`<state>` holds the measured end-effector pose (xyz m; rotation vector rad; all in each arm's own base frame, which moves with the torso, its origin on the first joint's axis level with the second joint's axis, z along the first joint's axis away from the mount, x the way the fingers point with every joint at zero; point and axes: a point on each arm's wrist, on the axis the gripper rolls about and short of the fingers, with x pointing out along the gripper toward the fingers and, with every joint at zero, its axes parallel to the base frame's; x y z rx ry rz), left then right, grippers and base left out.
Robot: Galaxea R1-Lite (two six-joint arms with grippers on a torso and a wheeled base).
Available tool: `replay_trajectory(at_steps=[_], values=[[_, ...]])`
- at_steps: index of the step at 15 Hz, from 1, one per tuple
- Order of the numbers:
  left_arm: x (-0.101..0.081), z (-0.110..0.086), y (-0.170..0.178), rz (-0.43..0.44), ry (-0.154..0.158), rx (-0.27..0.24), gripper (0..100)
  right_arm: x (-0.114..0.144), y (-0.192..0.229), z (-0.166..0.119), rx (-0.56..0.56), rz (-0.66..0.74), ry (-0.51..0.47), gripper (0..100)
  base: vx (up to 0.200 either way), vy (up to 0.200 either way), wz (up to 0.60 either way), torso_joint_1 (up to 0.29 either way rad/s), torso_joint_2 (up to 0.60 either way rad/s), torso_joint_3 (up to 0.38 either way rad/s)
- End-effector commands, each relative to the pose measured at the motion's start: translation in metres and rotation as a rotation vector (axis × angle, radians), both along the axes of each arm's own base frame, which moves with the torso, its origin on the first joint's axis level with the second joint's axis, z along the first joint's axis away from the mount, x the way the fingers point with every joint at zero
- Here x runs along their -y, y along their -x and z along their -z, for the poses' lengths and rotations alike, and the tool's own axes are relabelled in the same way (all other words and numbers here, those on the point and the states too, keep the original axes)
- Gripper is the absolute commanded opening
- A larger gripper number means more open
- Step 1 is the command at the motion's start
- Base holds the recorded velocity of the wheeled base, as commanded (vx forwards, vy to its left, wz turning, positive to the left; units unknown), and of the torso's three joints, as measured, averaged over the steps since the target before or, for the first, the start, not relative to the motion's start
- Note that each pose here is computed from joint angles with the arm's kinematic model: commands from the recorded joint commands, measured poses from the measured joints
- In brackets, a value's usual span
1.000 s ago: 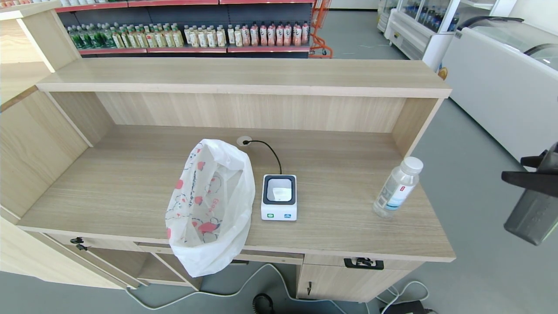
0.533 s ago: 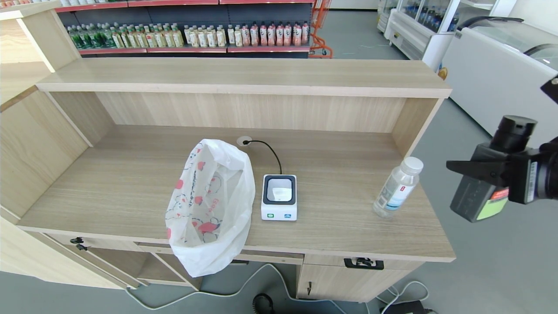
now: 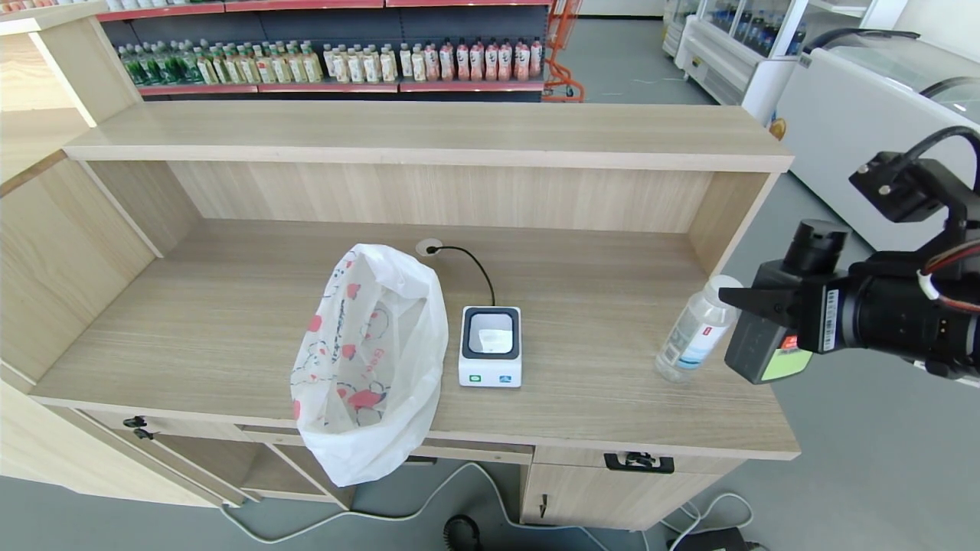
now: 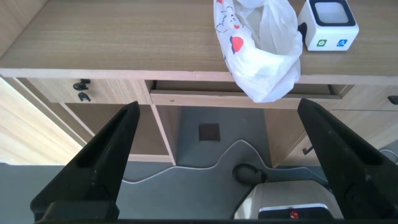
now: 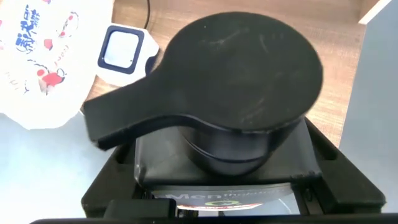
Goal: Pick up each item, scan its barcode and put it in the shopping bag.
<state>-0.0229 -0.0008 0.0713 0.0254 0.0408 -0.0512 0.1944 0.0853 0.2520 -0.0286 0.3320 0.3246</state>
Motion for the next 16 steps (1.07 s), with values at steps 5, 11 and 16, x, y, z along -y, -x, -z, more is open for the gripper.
replay_trajectory(at_steps=[5, 11, 16], values=[[0.0, 0.0, 0.0, 0.0, 0.0, 0.002, 100, -0.004, -0.007, 0.01, -0.024, 0.001, -0.002, 0, 0.0, 0.0, 0.0, 0.0, 0.0, 0.0], [0.0, 0.0, 0.0, 0.0, -0.003, 0.0, 100, -0.015, -0.01, 0.014, 0.005, 0.018, 0.009, 0, 0.0, 0.0, 0.0, 0.0, 0.0, 0.0], [0.0, 0.0, 0.0, 0.0, 0.0, 0.002, 100, -0.03, -0.015, 0.017, 0.032, -0.021, -0.007, 0, 0.0, 0.16, 0.0, 0.002, 0.0, 0.003]])
